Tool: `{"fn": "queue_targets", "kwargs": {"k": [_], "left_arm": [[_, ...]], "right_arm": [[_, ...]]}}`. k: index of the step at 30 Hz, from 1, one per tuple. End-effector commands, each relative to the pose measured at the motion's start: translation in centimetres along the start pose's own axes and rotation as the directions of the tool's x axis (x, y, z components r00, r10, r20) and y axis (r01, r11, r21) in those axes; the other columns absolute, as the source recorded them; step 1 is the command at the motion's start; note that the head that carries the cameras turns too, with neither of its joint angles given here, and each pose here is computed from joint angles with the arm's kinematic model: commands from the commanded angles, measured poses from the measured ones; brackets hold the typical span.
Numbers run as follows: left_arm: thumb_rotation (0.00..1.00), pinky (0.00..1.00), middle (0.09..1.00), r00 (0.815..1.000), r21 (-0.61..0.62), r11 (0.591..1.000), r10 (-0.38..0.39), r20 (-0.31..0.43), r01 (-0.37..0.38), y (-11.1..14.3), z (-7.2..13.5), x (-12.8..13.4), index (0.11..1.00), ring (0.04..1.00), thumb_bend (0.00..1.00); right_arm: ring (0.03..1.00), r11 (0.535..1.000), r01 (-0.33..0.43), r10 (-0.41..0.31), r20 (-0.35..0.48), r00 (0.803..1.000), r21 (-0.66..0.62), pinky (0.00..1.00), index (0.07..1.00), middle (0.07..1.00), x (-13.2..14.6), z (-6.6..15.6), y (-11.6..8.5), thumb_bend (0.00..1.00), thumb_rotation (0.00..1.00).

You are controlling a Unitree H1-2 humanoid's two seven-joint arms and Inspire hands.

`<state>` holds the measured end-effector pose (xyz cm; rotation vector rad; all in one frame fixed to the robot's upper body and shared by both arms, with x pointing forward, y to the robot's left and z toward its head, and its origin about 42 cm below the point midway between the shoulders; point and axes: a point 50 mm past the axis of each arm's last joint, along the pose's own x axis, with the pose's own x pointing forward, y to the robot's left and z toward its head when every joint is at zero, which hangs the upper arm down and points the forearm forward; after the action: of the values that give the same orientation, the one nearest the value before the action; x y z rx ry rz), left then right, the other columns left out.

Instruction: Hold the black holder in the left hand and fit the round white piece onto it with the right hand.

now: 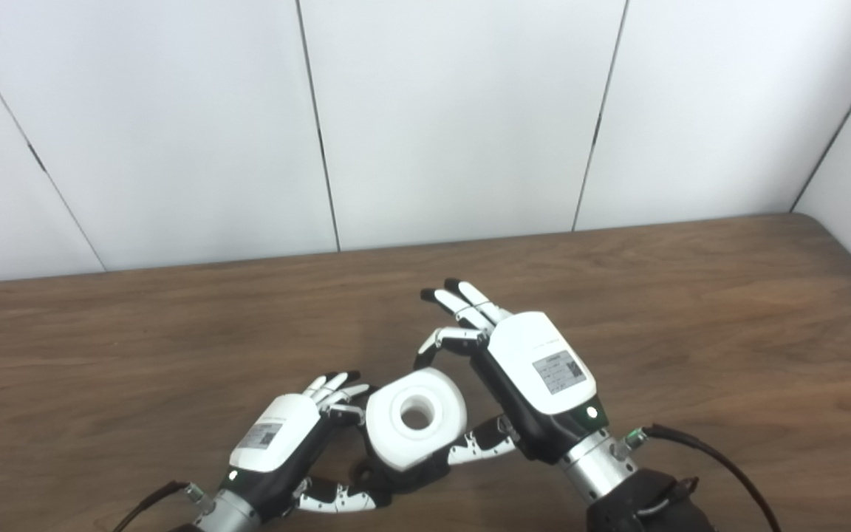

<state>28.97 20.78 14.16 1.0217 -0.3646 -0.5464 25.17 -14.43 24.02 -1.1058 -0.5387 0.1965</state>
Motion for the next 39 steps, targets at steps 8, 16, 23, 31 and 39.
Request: {"fn": "queue_targets", "kwargs": {"k": [8,16,23,31,39], "left_arm": [[0.05,1.0,0.882,0.999,0.033,0.999,0.024,0.04,-0.025,1.2,1.4,0.8,0.481,0.971,0.52],[0.05,1.0,0.885,0.999,0.033,0.999,0.016,0.033,-0.018,1.2,1.7,0.9,0.48,0.975,0.51],[0.05,1.0,0.887,0.999,0.032,0.999,0.018,0.031,-0.019,1.2,1.8,0.8,0.48,0.977,0.51],[0.05,1.0,0.886,0.999,0.03,0.999,0.025,0.035,-0.026,1.1,1.8,0.7,0.48,0.978,0.51],[0.05,1.0,0.887,0.999,0.03,0.999,0.024,0.032,-0.025,1.1,1.8,0.6,0.48,0.981,0.52]], "right_arm": [[0.951,0.999,0.042,-0.042,0.058,0.997,0.013,0.74,0.477,0.904,-0.3,1.0,-1.0,0.51,0.14],[0.943,1.0,0.003,-0.004,0.058,0.998,0.017,0.74,0.477,0.91,-0.7,1.0,-0.6,0.51,0.14],[0.939,1.0,-0.007,0.006,0.06,0.998,0.014,0.73,0.478,0.912,-0.9,1.0,-0.4,0.51,0.14],[0.943,0.999,-0.034,0.033,0.054,0.998,0.016,0.75,0.477,0.92,-0.9,1.0,0.0,0.51,0.14],[0.935,0.999,-0.046,0.046,0.038,0.998,0.012,0.74,0.478,0.913,-0.8,0.7,0.4,0.51,0.14]]}}
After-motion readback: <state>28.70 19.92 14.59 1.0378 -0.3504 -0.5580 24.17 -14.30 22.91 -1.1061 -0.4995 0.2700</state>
